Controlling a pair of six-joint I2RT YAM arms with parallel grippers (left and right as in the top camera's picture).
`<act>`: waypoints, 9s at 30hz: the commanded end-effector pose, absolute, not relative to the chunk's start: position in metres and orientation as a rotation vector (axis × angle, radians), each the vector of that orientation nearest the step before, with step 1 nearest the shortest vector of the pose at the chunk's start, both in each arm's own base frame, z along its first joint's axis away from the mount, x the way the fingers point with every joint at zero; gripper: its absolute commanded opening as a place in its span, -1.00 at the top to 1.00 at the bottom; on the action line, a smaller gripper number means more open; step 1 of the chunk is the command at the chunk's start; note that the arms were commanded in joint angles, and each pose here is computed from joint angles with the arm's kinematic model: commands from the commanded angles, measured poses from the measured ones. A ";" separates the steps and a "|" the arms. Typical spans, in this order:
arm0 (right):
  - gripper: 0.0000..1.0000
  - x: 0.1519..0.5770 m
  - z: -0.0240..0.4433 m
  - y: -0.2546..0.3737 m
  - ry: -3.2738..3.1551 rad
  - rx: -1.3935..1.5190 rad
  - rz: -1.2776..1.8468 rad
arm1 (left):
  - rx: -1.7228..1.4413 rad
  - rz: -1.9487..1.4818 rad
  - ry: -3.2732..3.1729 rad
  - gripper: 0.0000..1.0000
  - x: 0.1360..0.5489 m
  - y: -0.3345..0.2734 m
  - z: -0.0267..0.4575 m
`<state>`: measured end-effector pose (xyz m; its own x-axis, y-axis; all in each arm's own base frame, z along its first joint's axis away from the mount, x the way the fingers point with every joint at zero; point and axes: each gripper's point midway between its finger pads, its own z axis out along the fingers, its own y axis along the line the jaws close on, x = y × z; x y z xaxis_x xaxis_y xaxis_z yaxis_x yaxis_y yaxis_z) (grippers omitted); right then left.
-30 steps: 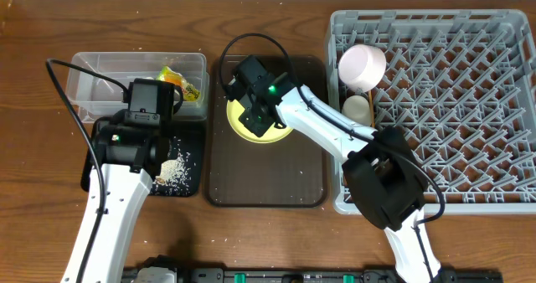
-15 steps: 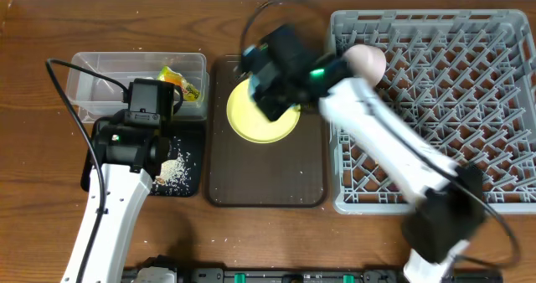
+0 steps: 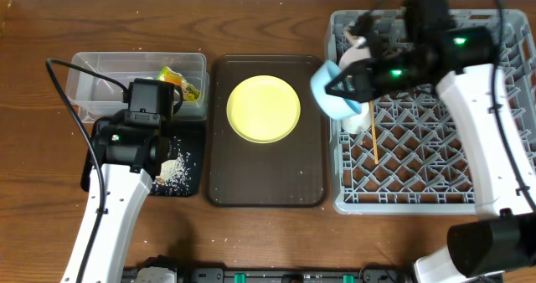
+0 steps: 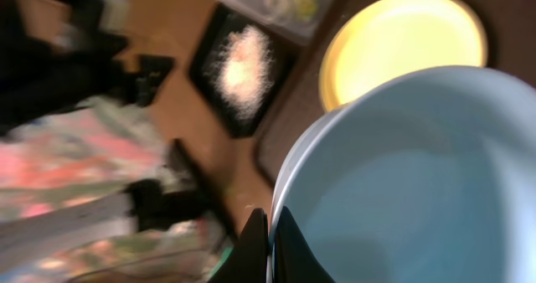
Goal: Sort waste into correct bins and load items into the dishwasher rack
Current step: 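Lift the blue bowl and set it tilted in the grey rack, then release the blue bowl and raise the right gripper out of the rack, then move the right gripper left and grip the yellow plate rim, then lift the yellow plate and carry it over the grey rack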
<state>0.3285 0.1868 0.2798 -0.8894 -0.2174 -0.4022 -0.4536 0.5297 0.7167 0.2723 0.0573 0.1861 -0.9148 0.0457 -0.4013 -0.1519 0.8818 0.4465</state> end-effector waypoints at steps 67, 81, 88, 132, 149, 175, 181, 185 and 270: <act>0.98 0.405 0.215 0.024 1.812 -0.278 1.523 | -0.081 0.691 2.635 -0.88 0.273 0.060 0.190; 0.95 0.415 0.169 0.011 1.844 -0.168 1.605 | -0.081 0.691 2.636 -0.88 0.273 0.060 0.190; 0.79 0.414 0.169 -0.030 1.853 0.015 1.604 | -0.081 0.691 2.636 -0.88 0.273 0.060 0.190; -0.03 0.501 0.312 0.125 1.817 -0.156 1.608 | -0.081 0.691 2.635 -0.88 0.273 0.060 0.190; 0.14 0.451 0.157 0.284 2.329 -0.561 0.147 | -0.081 0.691 2.636 -0.88 0.273 0.060 0.190; 0.37 0.432 0.039 0.252 2.684 -0.509 0.039 | -0.081 0.691 2.635 -0.88 0.273 0.060 0.190; 0.46 0.420 0.021 0.252 2.746 -0.536 0.050 | -0.081 0.691 2.635 -0.88 0.273 0.060 0.190; 0.47 0.414 0.011 0.249 2.782 -0.549 0.031 | -0.081 0.691 2.636 -0.88 0.273 0.060 0.190; 0.97 0.398 0.245 -0.014 2.406 -0.366 -1.325 | -0.081 0.691 2.636 -0.88 0.273 0.060 0.190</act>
<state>0.3988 -0.0154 0.2488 -0.8981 -0.3838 -0.2147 -0.0172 0.5184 -0.8550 0.2723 0.0573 0.1861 -0.9148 0.0457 -0.4013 -0.1519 0.8818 0.4465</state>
